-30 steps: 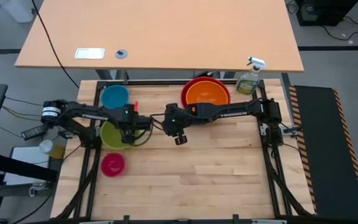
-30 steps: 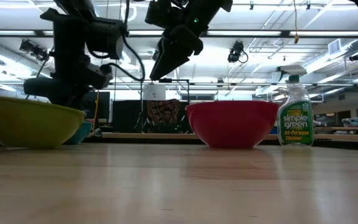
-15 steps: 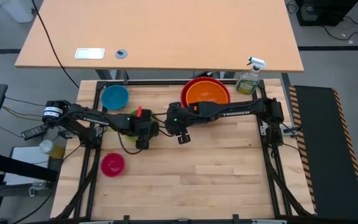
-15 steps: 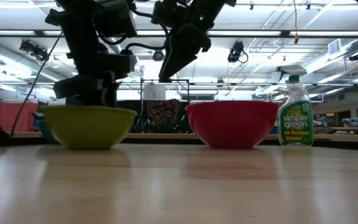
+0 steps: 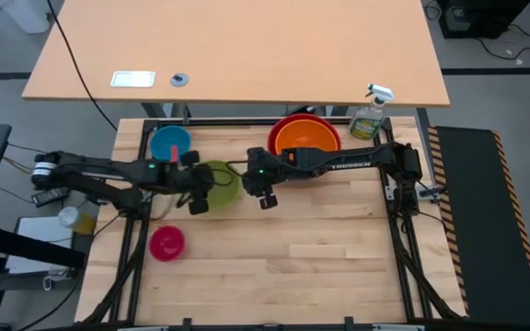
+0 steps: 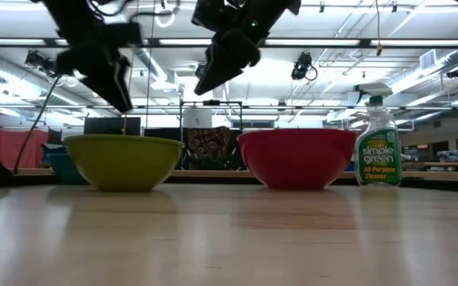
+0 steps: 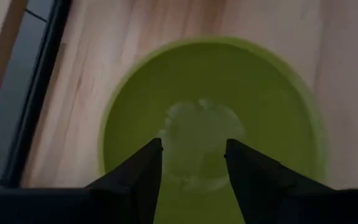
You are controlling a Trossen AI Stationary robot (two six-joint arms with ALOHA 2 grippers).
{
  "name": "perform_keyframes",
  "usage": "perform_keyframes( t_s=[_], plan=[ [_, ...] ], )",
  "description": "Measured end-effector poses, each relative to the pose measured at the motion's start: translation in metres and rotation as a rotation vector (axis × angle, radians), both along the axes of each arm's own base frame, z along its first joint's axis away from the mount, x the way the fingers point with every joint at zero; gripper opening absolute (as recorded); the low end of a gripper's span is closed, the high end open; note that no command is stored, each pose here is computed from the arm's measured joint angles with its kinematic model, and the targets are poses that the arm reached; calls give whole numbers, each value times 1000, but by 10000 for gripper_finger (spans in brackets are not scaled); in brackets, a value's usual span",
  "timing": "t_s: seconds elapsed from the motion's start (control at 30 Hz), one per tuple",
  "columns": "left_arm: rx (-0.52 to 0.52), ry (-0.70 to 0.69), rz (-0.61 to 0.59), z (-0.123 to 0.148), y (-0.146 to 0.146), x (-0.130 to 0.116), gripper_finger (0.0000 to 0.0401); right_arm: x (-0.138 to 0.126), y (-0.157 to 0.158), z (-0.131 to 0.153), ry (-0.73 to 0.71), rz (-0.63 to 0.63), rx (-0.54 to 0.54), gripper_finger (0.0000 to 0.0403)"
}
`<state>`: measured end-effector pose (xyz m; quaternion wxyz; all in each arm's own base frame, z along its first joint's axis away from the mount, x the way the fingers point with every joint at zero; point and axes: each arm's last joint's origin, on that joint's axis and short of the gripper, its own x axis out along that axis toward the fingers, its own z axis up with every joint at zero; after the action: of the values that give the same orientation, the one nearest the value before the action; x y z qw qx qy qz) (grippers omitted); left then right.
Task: Nest bowls inside each other
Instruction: Stack the light green bowl on top of the orange bowl
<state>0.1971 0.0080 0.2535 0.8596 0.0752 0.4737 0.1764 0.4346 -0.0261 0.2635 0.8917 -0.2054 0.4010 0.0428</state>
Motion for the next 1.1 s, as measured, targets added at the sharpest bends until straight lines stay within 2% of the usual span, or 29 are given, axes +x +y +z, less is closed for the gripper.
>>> perform_keyframes(
  t_s=[0.13, 0.23, 0.37, 0.47, 0.63, 0.77, 0.87, 1.1],
  plan=[
    [-105, -163, 47, 13, -4, -21, 181, 12, 5, -26, -27, 65, -8, 184],
    [-197, -350, -1, 28, -10, -28, 181, 21, 15, -39, -17, 119, -25, 184],
    [-230, -528, -72, 40, -17, -40, 181, 37, 25, -53, -4, 184, 10, 184],
    [-242, -621, -110, 43, -21, -45, 181, 48, 26, -65, -8, 204, -38, 184],
    [-276, -625, -110, 36, -24, -51, 181, 61, 21, -84, 18, 210, -89, 184],
    [-307, -645, -120, 36, -27, -53, 181, 66, 17, -107, 79, 189, -214, 172],
    [-317, -655, -140, 37, -30, -54, 181, 67, 16, -117, 106, 198, -242, 140],
    [-322, -660, -152, 38, -32, -54, 181, 67, 16, -113, 98, 195, -242, 35]
  ],
)
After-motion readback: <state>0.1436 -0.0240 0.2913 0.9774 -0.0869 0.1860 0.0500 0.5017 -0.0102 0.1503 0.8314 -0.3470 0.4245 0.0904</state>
